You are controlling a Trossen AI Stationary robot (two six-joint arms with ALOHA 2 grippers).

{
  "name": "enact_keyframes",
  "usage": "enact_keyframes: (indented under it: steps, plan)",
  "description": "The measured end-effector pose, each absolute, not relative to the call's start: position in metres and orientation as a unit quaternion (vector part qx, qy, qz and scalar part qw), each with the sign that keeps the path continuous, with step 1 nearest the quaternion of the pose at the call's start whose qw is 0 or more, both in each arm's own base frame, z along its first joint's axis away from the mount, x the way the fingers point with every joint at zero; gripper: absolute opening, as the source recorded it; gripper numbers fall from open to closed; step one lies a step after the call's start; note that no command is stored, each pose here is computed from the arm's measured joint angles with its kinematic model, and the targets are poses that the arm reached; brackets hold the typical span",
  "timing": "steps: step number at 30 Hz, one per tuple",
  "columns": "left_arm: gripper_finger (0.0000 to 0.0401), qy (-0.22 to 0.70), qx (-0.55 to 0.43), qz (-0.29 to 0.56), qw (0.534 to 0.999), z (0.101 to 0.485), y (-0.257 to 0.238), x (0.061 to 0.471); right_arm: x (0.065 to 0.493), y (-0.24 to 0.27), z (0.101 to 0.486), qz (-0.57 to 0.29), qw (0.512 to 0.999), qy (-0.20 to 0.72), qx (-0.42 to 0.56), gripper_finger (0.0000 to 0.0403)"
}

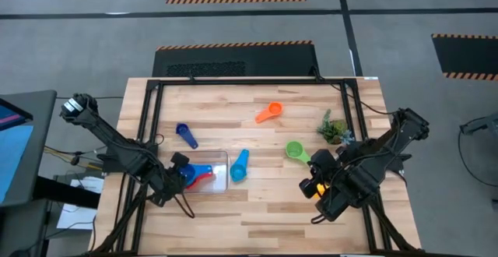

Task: Nest measuring cups in basket
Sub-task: Stack the blue measuring cup on the red measuring cup in the transparent bin, then stack the yellow measuring cup on the blue measuring cup in the transparent bin

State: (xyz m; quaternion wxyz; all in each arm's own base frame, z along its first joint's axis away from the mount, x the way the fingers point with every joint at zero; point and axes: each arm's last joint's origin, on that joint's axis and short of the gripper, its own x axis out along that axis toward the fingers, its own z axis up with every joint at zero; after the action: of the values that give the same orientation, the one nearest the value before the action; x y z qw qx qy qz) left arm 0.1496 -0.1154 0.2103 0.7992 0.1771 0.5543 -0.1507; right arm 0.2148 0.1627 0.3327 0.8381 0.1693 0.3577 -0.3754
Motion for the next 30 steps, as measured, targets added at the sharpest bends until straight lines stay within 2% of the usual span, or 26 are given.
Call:
enact_keyframes:
  steps: [15,17,20,25,27,30]
  plan:
    - [0.0105,0.554,0.19,-0.154,0.796,0.213,-0.115,0.15,0.215,0.163,0.333,-0.375,0.838,0.358,0.169,0.0026]
    - [0.0111,0.548,0.159,-0.137,0.809,0.227,-0.117,0.153,0.215,0.163,0.333,-0.372,0.84,0.359,0.167,0.0024]
    - [0.0113,0.513,0.057,-0.091,0.851,0.266,-0.122,0.165,0.22,0.165,0.333,-0.351,0.853,0.356,0.15,0.0023]
    - [0.0114,0.416,-0.081,-0.071,0.903,0.337,-0.126,0.176,0.241,0.17,0.324,-0.29,0.876,0.385,0.025,0.0026]
    - [0.0114,0.376,-0.108,-0.073,0.918,0.355,-0.128,0.178,0.247,0.165,0.315,-0.286,0.853,0.437,0.018,0.0026]
    - [0.0114,0.318,-0.119,-0.087,0.937,0.371,-0.131,0.183,0.25,0.155,0.298,-0.298,0.765,0.569,0.052,0.0021]
